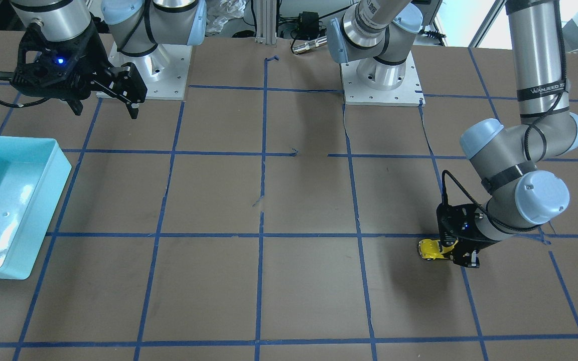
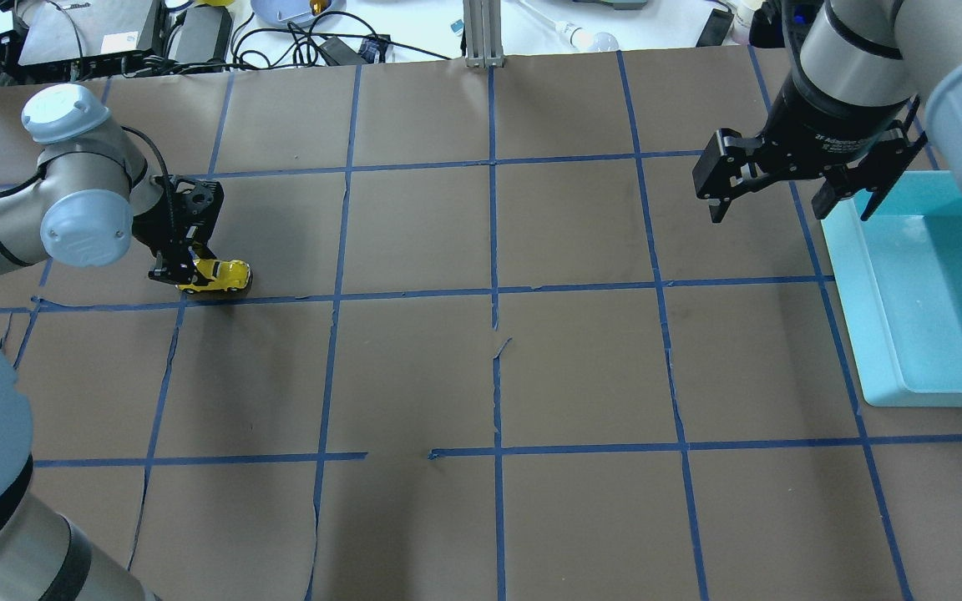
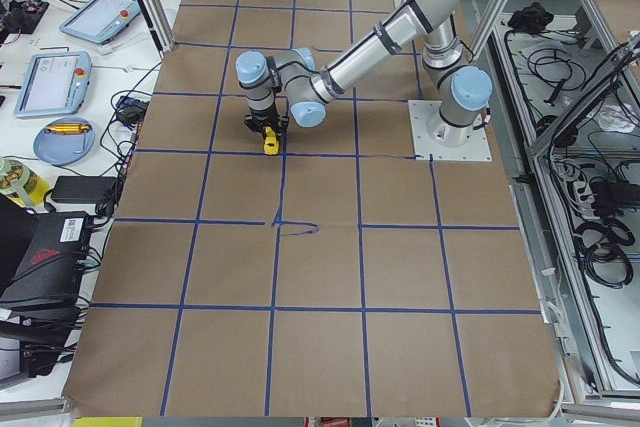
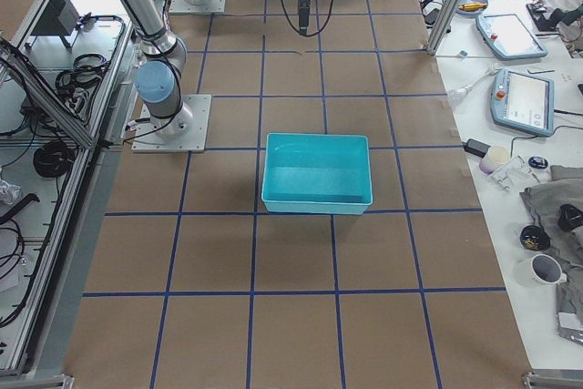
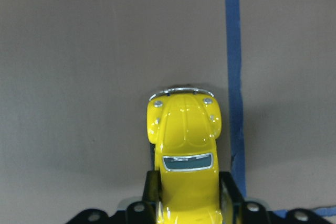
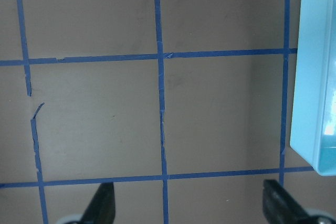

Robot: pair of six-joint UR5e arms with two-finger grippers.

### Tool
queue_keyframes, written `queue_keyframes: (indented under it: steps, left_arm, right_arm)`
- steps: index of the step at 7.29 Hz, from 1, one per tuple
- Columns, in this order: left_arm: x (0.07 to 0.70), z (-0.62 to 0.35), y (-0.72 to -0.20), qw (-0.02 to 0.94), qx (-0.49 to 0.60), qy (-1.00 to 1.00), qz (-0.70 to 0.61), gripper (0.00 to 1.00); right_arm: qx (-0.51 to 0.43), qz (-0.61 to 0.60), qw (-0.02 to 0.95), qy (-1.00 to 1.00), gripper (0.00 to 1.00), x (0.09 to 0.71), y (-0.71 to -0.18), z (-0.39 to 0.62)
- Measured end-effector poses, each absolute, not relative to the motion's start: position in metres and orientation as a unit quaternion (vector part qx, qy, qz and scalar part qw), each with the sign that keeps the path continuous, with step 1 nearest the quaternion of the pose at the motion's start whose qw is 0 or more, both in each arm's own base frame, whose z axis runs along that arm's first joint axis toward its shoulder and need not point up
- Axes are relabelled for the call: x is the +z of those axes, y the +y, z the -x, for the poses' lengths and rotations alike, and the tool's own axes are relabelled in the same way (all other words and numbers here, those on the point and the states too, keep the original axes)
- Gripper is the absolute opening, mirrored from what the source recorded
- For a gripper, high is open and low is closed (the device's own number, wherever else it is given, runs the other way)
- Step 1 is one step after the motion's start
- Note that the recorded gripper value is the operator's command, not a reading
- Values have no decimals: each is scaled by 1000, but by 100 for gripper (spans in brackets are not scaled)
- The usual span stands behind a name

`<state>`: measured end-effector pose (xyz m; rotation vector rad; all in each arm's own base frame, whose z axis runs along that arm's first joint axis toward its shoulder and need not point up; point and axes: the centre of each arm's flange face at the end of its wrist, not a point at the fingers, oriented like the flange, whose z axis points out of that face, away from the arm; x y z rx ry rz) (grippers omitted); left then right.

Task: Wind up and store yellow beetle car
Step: 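Grip the yellow car with the left gripper and pull it backward, winding it, then release the car with the left gripper and raise it away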

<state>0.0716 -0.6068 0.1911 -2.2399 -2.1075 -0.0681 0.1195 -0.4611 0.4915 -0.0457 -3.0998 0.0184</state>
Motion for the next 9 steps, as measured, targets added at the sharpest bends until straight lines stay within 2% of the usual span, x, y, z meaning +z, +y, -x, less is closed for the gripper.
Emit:
queue_keyframes:
  steps: [8,9]
  left_arm:
    - [190,-87,-606,14,-38,-673,738,0]
    - [190,-87,-606,15,-38,-673,739,10]
  right_arm:
    - [2,14,22,-1000,100,488,-462,-119]
    - [2,14,22,-1000,100,488,-462,-119]
